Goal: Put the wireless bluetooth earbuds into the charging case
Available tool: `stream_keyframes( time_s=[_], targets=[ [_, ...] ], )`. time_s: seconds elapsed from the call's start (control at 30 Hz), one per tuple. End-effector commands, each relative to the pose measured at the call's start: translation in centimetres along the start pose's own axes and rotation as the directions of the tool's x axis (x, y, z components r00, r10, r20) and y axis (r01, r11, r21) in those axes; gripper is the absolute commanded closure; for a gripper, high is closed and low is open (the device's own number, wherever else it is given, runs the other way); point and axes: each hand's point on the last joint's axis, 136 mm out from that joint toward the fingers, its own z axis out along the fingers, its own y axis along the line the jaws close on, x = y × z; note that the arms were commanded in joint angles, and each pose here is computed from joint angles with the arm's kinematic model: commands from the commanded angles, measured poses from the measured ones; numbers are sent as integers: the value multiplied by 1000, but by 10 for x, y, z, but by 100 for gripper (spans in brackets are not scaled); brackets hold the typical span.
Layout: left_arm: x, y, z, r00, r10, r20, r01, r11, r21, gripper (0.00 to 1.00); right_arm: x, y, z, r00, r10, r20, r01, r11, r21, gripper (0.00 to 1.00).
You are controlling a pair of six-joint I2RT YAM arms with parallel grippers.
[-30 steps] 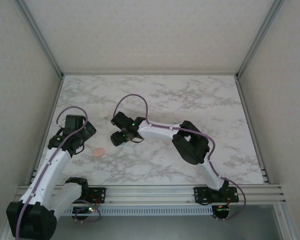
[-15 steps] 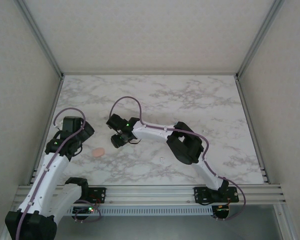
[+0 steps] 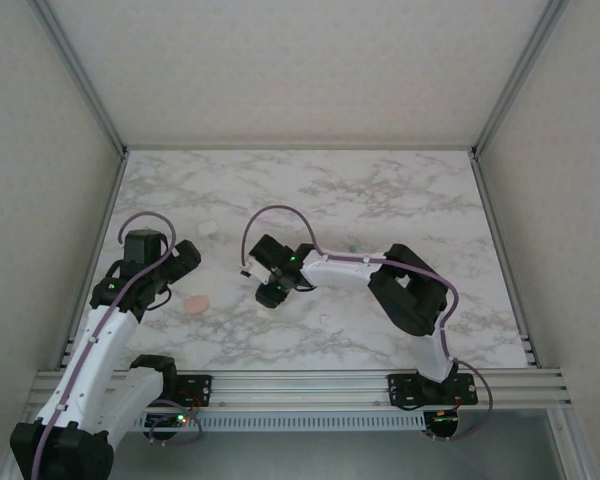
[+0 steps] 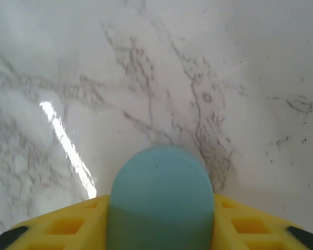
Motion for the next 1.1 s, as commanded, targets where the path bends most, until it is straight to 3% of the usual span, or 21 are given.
stream_keyframes(
  time_s=[0.0, 0.1, 0.23, 0.53, 1.07],
  targets=[
    [-5, -9, -4, 1000, 11, 11, -12, 999, 46, 0, 20, 10, 3, 990, -141, 11, 141, 987, -77, 48],
    [-4, -8, -3, 1000, 10, 3, -10, 999, 45, 0, 22, 13, 2, 986, -155, 61, 162, 980, -119, 41],
    [-2, -10, -2, 1000, 13, -6, -13, 998, 53, 0, 28, 10, 3, 974, -198, 111, 207, 975, -83, 38],
    [0, -14, 2, 999, 24, -26, -22, 997, 67, 0, 23, -6, -2, 942, -227, 248, 220, 974, 56, 39],
    [11, -29, 9, 993, 49, -105, -35, 990, 137, 1, 6, -17, -2, 931, -135, 339, 111, 990, 87, 45]
  ],
)
